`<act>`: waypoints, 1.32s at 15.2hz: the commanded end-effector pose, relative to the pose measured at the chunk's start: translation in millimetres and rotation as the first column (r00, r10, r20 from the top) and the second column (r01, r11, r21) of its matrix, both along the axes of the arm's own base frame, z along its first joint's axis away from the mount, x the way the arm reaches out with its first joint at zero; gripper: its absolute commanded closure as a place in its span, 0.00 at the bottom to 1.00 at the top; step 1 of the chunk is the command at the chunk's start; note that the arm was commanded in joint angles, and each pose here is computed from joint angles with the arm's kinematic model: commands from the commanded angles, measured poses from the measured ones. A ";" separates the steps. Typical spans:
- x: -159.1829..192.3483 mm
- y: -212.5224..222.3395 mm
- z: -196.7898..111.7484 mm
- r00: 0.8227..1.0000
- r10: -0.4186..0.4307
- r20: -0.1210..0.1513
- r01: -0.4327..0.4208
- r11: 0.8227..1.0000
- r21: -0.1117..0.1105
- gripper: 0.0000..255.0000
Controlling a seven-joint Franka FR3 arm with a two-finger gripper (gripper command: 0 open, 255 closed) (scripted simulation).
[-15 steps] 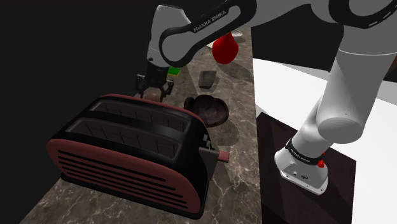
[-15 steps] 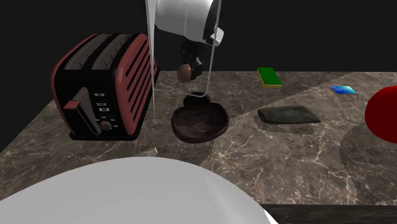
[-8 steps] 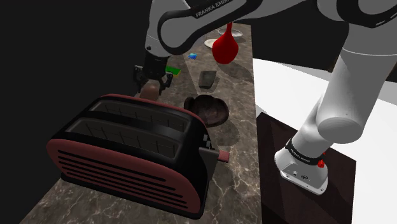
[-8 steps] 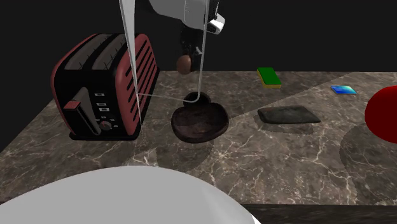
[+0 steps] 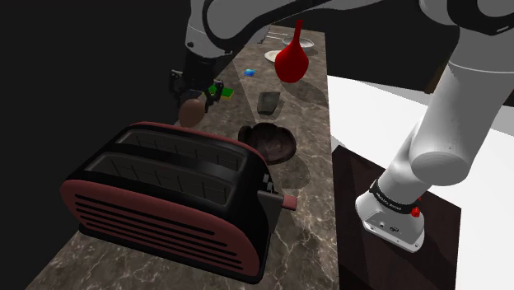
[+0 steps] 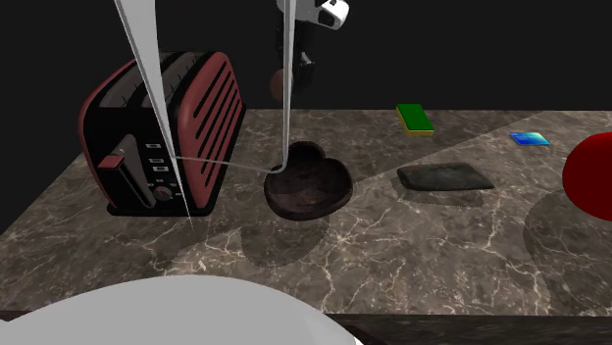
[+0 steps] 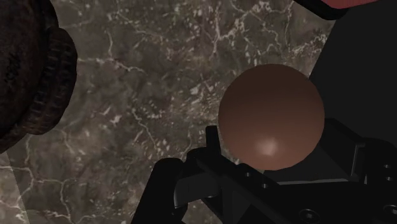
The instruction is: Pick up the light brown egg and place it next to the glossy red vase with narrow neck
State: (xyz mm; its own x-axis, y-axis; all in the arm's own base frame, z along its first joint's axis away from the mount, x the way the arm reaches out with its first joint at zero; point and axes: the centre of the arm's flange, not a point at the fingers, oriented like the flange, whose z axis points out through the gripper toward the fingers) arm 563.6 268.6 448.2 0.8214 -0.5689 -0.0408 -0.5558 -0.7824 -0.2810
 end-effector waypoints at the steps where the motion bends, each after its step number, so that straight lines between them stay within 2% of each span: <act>1: 0.3 -0.6 12.6 1.000 0.000 0.000 0.000 1.000 0.000 1.00; 20: 0.3 -0.6 112.9 1.000 0.000 0.000 0.000 1.000 0.000 1.00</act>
